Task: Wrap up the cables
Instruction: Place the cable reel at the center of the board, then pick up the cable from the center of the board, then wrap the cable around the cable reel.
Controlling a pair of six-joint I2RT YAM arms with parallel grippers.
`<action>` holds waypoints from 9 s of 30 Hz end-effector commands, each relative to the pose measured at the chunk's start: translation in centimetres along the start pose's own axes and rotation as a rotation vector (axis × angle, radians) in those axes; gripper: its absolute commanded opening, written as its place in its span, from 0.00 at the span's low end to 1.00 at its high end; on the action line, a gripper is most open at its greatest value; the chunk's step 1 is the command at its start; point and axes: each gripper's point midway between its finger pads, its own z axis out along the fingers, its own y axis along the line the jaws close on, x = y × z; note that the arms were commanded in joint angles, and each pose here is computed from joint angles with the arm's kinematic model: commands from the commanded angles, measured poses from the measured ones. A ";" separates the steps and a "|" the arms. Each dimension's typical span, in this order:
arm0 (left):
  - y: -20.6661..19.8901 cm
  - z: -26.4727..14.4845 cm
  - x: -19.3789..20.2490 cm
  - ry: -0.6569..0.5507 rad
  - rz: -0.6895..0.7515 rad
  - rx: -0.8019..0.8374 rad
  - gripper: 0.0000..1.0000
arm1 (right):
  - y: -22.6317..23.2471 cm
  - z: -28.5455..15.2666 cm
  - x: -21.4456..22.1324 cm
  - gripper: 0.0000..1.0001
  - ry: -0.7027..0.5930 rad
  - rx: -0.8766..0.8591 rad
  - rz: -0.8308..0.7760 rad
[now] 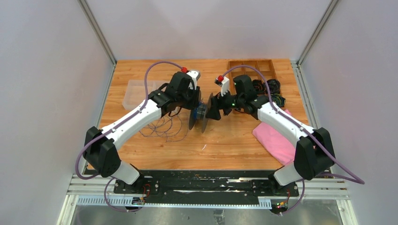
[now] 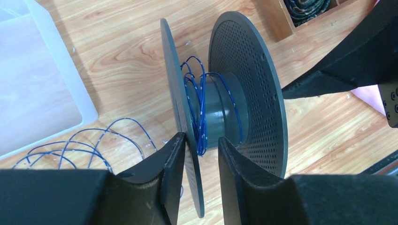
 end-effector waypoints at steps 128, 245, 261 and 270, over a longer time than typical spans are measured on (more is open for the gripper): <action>4.0 -12.3 -5.2 -0.063 0.493 0.119 0.00 | 5.5 -4.8 -12.0 0.75 -0.239 -0.036 -0.167; -0.5 -4.4 -6.4 -0.293 0.502 0.182 0.00 | 0.9 -4.6 -6.0 0.50 -0.209 0.101 -0.219; -1.3 -1.6 -5.4 -0.184 0.491 0.216 0.00 | 0.1 -4.6 -5.6 0.72 -0.270 0.163 -0.182; -0.8 -1.8 -6.3 -0.214 0.454 0.170 0.00 | 1.3 -3.0 -2.5 0.70 -0.202 0.118 -0.234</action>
